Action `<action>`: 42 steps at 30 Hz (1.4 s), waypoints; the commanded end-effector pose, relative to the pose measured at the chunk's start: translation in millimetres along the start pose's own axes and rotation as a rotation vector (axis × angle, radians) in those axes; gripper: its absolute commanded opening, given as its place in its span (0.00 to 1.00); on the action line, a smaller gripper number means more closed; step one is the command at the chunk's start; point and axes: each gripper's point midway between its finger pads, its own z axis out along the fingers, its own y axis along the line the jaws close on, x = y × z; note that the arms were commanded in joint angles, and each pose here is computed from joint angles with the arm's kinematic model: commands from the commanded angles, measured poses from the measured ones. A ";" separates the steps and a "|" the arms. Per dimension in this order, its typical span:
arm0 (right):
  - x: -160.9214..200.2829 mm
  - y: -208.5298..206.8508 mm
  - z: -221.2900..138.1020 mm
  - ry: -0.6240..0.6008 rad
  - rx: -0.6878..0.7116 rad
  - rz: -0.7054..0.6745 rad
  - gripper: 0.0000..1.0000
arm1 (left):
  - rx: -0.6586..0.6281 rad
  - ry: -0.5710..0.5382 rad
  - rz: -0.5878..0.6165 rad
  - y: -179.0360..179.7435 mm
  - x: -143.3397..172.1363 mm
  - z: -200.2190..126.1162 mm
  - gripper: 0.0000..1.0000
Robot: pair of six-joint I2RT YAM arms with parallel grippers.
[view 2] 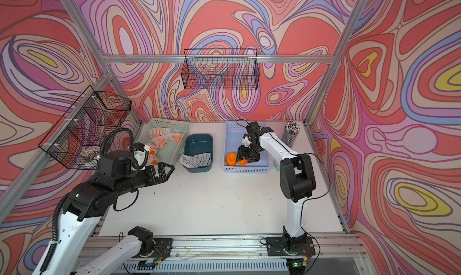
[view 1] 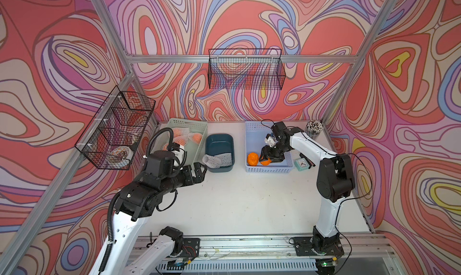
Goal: Remove foam nets from oranges
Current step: Place the orange in the basket.
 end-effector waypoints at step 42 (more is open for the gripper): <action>3.0 -11.9 20.9 0.031 -0.057 0.006 0.75 | -0.075 0.036 -0.022 16.9 7.8 13.9 1.00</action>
